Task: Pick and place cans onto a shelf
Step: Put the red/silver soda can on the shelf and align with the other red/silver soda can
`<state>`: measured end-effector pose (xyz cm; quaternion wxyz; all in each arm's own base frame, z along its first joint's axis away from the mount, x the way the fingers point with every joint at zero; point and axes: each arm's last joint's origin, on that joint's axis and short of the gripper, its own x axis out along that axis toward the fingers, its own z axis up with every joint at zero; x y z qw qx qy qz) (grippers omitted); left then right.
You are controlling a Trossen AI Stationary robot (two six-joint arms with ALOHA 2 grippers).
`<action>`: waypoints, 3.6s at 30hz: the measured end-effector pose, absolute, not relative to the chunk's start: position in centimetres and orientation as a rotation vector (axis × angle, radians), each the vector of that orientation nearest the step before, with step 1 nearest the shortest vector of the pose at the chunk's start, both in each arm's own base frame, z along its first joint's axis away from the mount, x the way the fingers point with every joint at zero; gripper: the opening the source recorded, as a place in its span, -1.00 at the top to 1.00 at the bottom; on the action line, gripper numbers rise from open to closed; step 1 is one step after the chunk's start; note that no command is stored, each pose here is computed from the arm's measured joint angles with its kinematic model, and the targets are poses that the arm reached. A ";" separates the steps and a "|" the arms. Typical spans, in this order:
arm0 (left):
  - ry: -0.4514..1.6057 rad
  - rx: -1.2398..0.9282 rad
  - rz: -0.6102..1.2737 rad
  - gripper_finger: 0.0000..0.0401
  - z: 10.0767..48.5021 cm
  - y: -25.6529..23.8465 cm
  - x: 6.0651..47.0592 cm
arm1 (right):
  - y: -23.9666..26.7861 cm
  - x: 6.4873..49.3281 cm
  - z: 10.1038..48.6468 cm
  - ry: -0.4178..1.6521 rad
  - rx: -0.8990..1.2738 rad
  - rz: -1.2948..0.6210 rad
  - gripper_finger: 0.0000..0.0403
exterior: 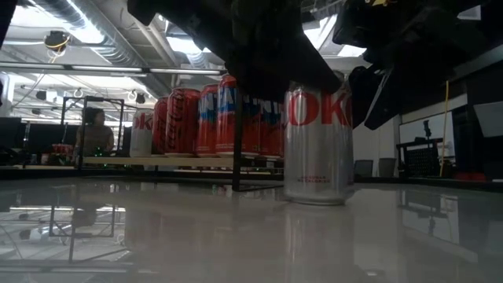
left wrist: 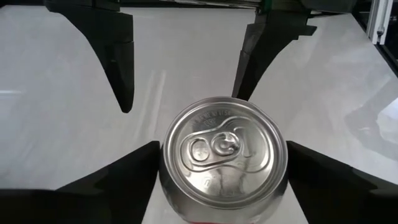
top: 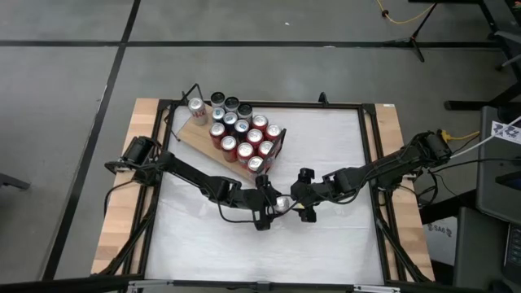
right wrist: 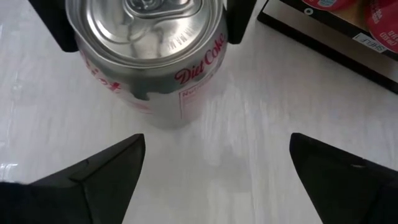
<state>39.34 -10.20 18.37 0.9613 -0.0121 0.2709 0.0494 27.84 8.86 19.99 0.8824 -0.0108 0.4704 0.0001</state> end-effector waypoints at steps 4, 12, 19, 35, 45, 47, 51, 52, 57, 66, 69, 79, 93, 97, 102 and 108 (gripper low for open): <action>0.548 -0.024 0.101 -0.50 18.4 -10.2 39.3 | 8.9 27.8 20.0 0.979 -0.022 0.000 -0.95; 0.548 -0.025 0.102 -0.37 18.4 -10.2 39.3 | 8.9 27.8 20.0 0.979 -0.022 0.000 -0.95; 0.548 -0.018 0.097 -0.37 18.6 -10.3 39.2 | 8.9 27.8 20.0 0.980 -0.023 0.000 -0.95; 0.538 -0.057 0.060 -0.37 24.5 -10.5 35.9 | 8.9 27.9 20.0 0.974 -0.021 0.001 -0.95; 0.557 -0.058 0.116 -0.37 30.2 -10.0 30.0 | 8.9 27.9 20.0 0.970 -0.019 0.001 -0.95; 0.566 -0.068 0.138 -0.37 31.1 -9.7 28.7 | 8.9 27.9 20.0 0.973 -0.021 0.001 -0.95; 0.570 -0.095 0.189 -0.37 32.6 -9.4 26.0 | 8.9 27.9 20.0 0.972 -0.020 0.001 -0.95; 0.567 -0.096 0.200 -0.37 33.0 -9.3 25.4 | 8.9 27.9 20.0 0.973 -0.020 0.001 -0.95; 0.575 -0.100 0.288 -0.37 34.4 -8.2 22.2 | 8.9 27.9 20.0 0.972 -0.020 0.001 -0.95; 0.583 -0.123 0.494 -0.37 35.2 -5.1 16.3 | 8.9 27.9 20.0 0.972 -0.020 0.001 -0.95; 0.558 -0.142 0.526 -0.37 34.3 -4.3 14.6 | 8.9 27.9 20.0 0.972 -0.020 0.001 -0.95; 0.465 -0.196 0.676 -0.37 28.5 -1.5 10.5 | 8.9 27.9 20.0 0.970 -0.021 0.002 -0.95; 0.485 -0.111 0.832 -0.37 25.8 1.2 10.0 | 8.9 28.1 20.1 0.951 -0.065 0.031 -0.95; 0.498 -0.074 0.828 -0.37 25.8 2.2 10.5 | 8.9 28.1 20.1 0.951 -0.104 0.051 -0.95; 0.533 -0.066 0.841 -0.37 26.0 3.7 10.4 | 8.7 28.1 20.1 0.952 -0.115 0.053 -0.95; 0.568 -0.108 0.804 -0.37 26.0 5.6 9.9 | 7.8 28.4 20.1 0.961 -0.103 0.056 -0.95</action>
